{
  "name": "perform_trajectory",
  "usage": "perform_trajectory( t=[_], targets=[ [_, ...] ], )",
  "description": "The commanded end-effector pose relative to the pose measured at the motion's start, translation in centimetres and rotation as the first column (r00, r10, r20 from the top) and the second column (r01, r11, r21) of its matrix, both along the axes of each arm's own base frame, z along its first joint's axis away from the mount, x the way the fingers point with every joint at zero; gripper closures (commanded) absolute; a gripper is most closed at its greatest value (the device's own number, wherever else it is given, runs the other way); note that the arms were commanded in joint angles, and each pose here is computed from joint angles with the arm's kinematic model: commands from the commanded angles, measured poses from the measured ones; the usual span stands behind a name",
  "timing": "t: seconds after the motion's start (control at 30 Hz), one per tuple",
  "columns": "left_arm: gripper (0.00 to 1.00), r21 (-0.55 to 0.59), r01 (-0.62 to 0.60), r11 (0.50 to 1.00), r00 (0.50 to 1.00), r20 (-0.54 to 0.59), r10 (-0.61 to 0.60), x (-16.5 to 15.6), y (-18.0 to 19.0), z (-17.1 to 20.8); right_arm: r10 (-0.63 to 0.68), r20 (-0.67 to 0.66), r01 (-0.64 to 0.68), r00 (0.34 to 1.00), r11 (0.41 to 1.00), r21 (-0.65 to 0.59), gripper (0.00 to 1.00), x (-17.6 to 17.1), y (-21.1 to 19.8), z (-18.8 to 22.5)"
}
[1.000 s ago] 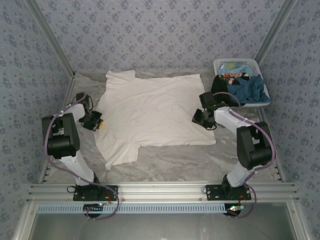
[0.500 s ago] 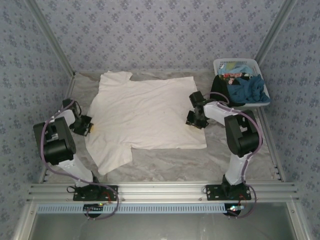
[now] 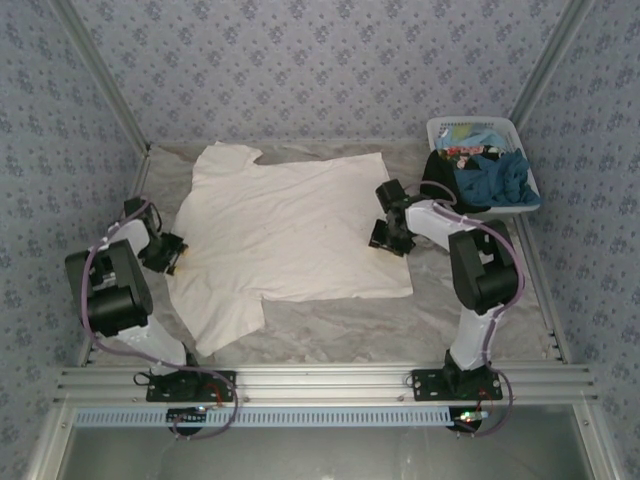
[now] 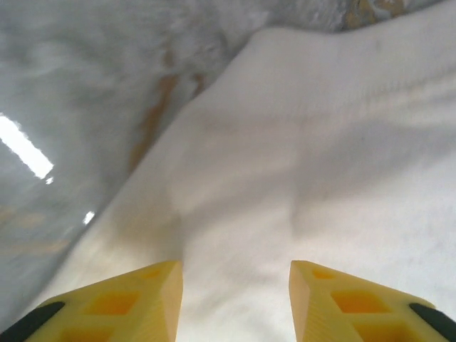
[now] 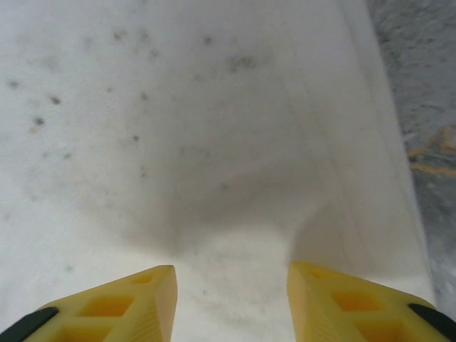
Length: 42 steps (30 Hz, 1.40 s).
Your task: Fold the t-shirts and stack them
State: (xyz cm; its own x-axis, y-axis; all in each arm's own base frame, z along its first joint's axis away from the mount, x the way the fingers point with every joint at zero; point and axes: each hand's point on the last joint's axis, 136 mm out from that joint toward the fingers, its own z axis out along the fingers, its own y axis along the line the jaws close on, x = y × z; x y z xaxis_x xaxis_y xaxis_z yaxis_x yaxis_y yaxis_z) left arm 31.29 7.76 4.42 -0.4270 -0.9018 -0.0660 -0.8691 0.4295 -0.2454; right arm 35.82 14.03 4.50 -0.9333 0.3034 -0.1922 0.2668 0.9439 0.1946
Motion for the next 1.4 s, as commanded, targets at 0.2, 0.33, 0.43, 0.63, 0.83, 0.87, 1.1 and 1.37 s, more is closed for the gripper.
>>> perform_trajectory(
  t=[0.2,0.33,0.43,0.63,0.83,0.87,1.1,1.37],
  targets=[
    [0.54,-0.032,0.024,0.999,0.965,-0.261,-0.031,-17.8,-7.2,1.1,0.031,0.048,-0.039,0.998,0.984,0.174,0.44,-4.9,1.0,6.4],
    [0.53,-0.033,-0.011,0.999,0.958,-0.288,0.001,-22.1,-9.3,1.9,0.08,0.02,-0.083,0.997,0.956,0.282,0.43,-6.9,2.4,6.7],
    [0.53,-0.05,-0.089,0.995,0.956,-0.284,0.071,-23.6,-10.0,1.7,0.09,0.024,-0.093,0.996,0.944,0.316,0.43,-7.5,2.8,6.6],
    [0.56,-0.007,-0.14,0.99,0.925,-0.358,0.128,-24.7,-10.3,-0.9,0.088,-0.007,-0.08,0.996,0.934,0.348,0.43,-8.5,3.0,6.2],
    [0.58,0.06,-0.155,0.986,0.903,-0.397,0.166,-25.4,-9.9,-2.3,0.078,-0.005,-0.072,0.997,0.937,0.343,0.43,-8.7,2.4,7.0],
    [0.58,0.071,-0.16,0.985,0.899,-0.402,0.175,-25.5,-9.8,-2.5,0.077,-0.005,-0.071,0.997,0.937,0.343,0.43,-8.7,2.4,7.0],
    [0.57,0.135,-0.162,0.978,0.905,-0.374,0.202,-23.7,-9.3,-1.9,0.037,-0.006,-0.034,0.999,0.952,0.305,0.44,-7.4,1.2,6.1],
    [0.57,0.22,-0.067,0.973,0.983,-0.153,0.103,-15.6,-7.9,5.3,0.102,0.033,-0.107,0.994,0.967,0.232,0.57,-2.3,3.9,3.6]
  ],
)
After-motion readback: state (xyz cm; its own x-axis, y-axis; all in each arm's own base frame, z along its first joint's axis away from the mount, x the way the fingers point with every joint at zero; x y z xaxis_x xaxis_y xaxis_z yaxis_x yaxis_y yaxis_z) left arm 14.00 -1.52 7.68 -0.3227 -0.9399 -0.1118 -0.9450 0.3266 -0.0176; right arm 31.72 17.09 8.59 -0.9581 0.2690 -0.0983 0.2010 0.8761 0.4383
